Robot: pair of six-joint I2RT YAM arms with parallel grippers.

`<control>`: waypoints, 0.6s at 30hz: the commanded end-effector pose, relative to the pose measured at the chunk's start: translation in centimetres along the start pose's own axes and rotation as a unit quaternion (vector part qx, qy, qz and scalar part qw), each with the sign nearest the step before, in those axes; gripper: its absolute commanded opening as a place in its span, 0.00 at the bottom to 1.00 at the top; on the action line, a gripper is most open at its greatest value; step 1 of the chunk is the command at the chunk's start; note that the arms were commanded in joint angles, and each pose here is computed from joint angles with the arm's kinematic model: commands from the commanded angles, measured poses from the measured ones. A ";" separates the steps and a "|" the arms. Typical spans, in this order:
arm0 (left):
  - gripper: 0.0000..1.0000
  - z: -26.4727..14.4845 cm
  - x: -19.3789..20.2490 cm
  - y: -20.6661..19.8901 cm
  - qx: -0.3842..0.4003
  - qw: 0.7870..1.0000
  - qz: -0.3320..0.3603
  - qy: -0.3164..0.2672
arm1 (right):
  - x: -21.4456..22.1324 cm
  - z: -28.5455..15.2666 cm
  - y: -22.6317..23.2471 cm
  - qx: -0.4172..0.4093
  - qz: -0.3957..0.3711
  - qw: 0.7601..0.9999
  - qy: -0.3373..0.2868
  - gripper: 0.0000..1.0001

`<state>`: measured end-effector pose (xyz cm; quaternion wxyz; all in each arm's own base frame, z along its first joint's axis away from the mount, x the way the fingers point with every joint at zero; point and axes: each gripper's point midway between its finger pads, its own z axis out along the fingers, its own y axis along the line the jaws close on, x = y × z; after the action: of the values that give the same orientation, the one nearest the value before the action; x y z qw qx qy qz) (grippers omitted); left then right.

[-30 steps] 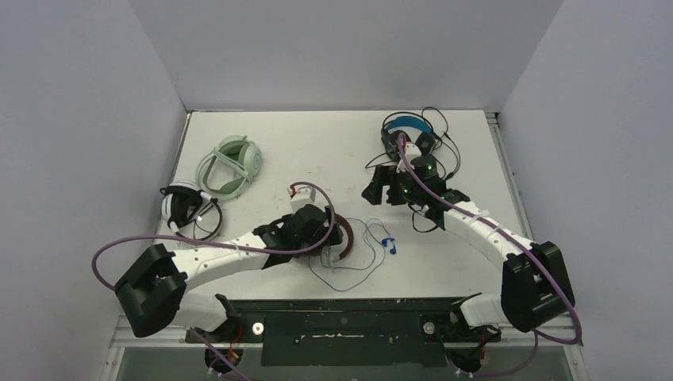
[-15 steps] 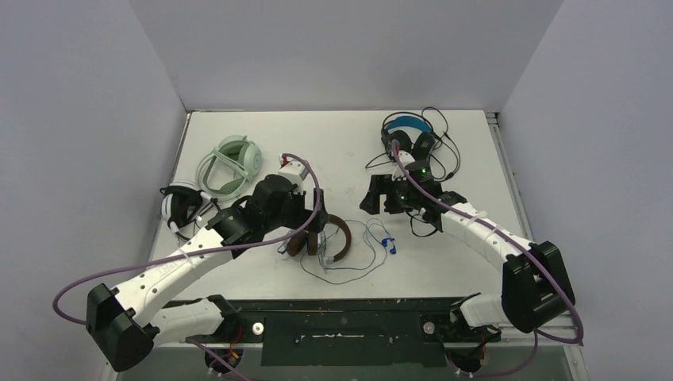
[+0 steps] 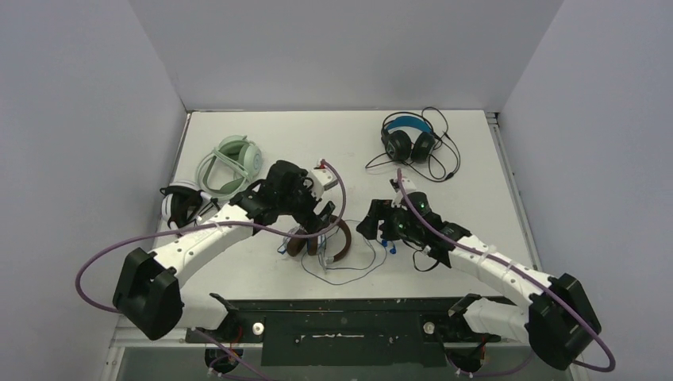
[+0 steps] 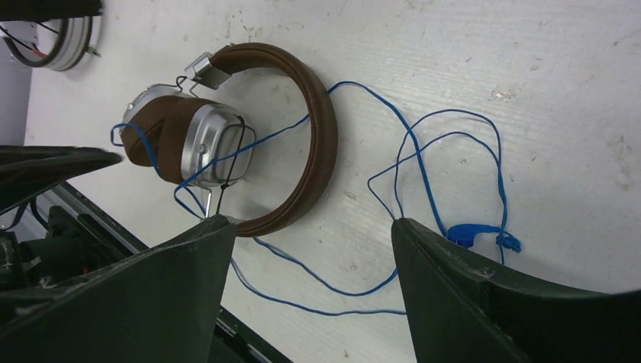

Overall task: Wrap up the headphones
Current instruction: Pick up the headphones from the center of the board.

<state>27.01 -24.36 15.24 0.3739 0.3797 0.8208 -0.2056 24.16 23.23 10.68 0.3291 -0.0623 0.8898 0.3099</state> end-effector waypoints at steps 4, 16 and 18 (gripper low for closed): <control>0.85 3.1 -2.1 1.9 0.100 0.975 0.196 0.001 | -4.9 -3.3 1.2 0.007 0.011 0.992 -0.128 0.77; 0.69 9.0 2.7 3.8 0.185 0.925 0.292 0.157 | -5.9 -5.8 1.3 0.011 0.005 0.987 -0.163 0.78; 0.68 9.7 3.0 3.5 0.187 0.919 0.306 0.166 | -6.1 -6.2 1.1 0.020 0.003 0.986 -0.167 0.78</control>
<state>33.09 -25.79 6.13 0.2127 0.6593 0.7001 -0.1733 24.62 20.60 17.05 0.4474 -0.0116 0.8389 0.3096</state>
